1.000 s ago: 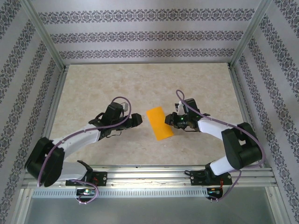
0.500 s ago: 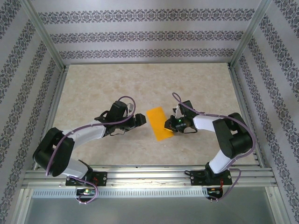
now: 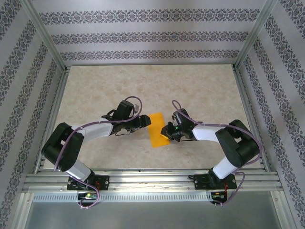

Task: Fold a paper plane with a square sheet of paper (pick it up from the middle)
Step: Third fold the triangle at the center of the table.

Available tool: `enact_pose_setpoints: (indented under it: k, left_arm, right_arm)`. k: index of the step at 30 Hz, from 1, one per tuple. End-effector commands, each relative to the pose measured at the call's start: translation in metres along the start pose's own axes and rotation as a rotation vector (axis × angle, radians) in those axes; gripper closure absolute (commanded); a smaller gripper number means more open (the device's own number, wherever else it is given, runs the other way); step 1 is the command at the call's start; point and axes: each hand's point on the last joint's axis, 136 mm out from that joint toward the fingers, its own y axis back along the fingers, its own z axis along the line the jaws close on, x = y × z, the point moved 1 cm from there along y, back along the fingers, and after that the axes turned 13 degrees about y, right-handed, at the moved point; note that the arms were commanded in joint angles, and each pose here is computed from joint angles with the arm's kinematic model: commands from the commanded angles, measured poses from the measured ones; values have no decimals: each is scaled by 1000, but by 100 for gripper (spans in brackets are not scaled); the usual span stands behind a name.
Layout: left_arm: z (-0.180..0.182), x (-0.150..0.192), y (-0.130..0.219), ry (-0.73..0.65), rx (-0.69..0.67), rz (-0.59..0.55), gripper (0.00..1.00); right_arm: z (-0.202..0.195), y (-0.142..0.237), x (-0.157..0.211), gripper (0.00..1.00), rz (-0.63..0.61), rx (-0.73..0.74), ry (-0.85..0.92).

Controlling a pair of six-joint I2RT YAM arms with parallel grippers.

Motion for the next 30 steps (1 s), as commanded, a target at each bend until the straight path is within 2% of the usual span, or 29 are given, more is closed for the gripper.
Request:
enact_pose_setpoints:
  k: [1, 11, 15, 25, 30]
  left_arm:
    - [0, -4, -1, 25, -8, 1, 30]
    - [7, 4, -6, 40, -9, 40, 31]
    - [4, 5, -12, 44, 16, 64, 36]
    - [6, 7, -21, 60, 21, 95, 41]
    - [3, 7, -28, 72, 29, 118, 49]
  right_arm:
    - [13, 18, -27, 84, -100, -27, 16]
    - [0, 19, -30, 87, 35, -78, 116]
    - [-11, 7, -25, 88, 71, -63, 91]
    - [-43, -4, -10, 89, 80, 53, 2]
    - [-44, -7, -7, 89, 91, 57, -3]
